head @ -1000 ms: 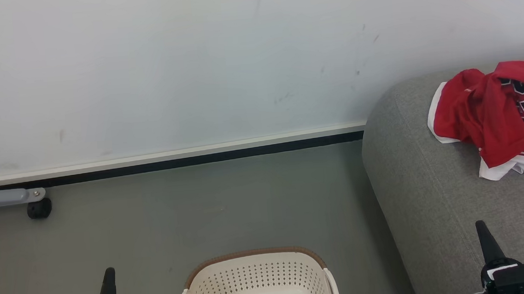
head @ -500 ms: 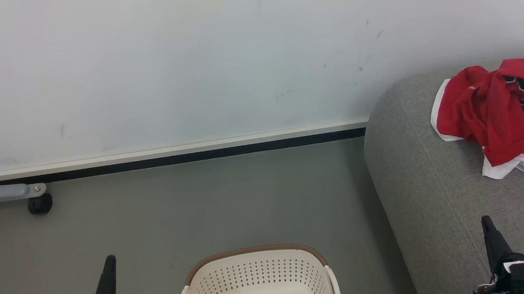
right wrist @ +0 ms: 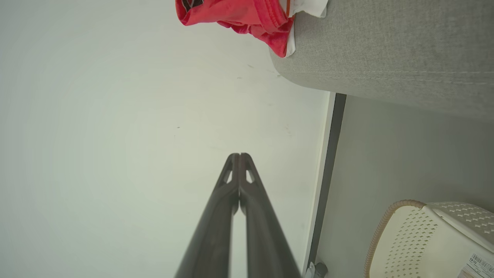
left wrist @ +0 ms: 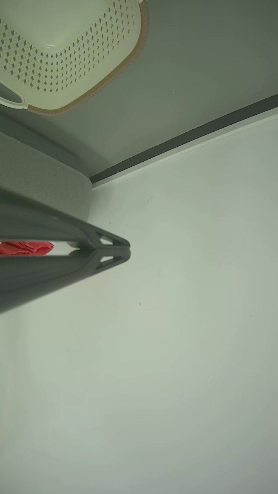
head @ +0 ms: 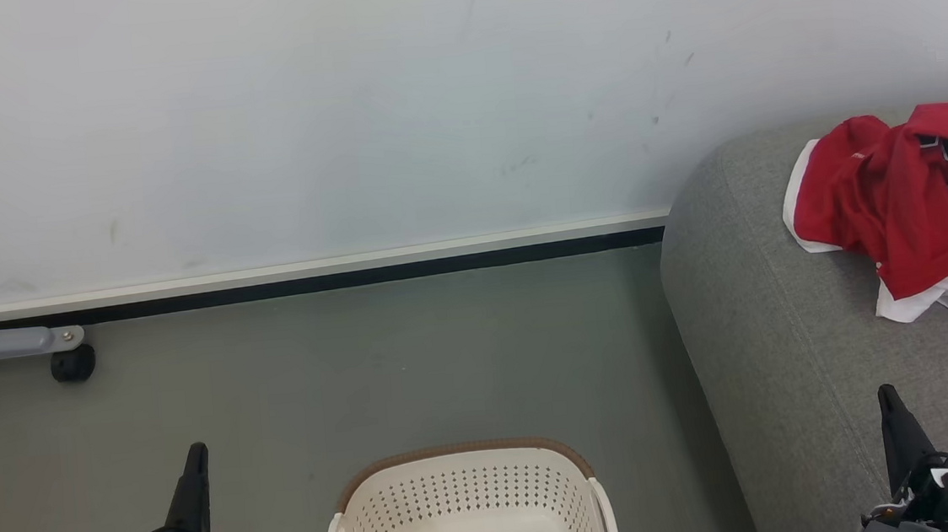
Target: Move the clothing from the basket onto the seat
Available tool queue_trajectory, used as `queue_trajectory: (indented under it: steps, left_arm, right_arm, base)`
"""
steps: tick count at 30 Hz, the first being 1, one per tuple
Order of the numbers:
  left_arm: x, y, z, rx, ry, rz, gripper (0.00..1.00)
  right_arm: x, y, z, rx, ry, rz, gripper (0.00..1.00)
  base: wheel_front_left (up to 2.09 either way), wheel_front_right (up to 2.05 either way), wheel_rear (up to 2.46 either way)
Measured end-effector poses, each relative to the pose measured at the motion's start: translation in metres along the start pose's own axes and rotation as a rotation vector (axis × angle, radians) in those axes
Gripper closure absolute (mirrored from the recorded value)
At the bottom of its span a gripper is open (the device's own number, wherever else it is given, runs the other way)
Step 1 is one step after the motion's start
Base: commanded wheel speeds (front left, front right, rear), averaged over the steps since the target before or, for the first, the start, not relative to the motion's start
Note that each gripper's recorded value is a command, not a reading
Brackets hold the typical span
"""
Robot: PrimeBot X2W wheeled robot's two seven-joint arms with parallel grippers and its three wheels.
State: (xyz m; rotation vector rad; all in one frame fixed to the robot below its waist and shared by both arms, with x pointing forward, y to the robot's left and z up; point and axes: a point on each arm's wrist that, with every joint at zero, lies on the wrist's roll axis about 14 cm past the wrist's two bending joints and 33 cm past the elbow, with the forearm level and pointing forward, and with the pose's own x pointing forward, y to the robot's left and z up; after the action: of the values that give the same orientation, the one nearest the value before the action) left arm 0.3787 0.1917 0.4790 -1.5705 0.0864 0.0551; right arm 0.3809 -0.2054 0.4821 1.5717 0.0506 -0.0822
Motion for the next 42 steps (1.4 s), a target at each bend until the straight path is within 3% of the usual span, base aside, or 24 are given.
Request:
queue_trajectory:
  steps: [42]
  left_arm:
    - [0.0, 0.0003, -0.0001, -0.001, 0.0, 0.001, 1.0]
  right_arm:
    - [0.0, 0.0001, -0.0001, 0.0, 0.0, 0.001, 1.0]
  base:
    - [0.0, 0.0, 0.0]
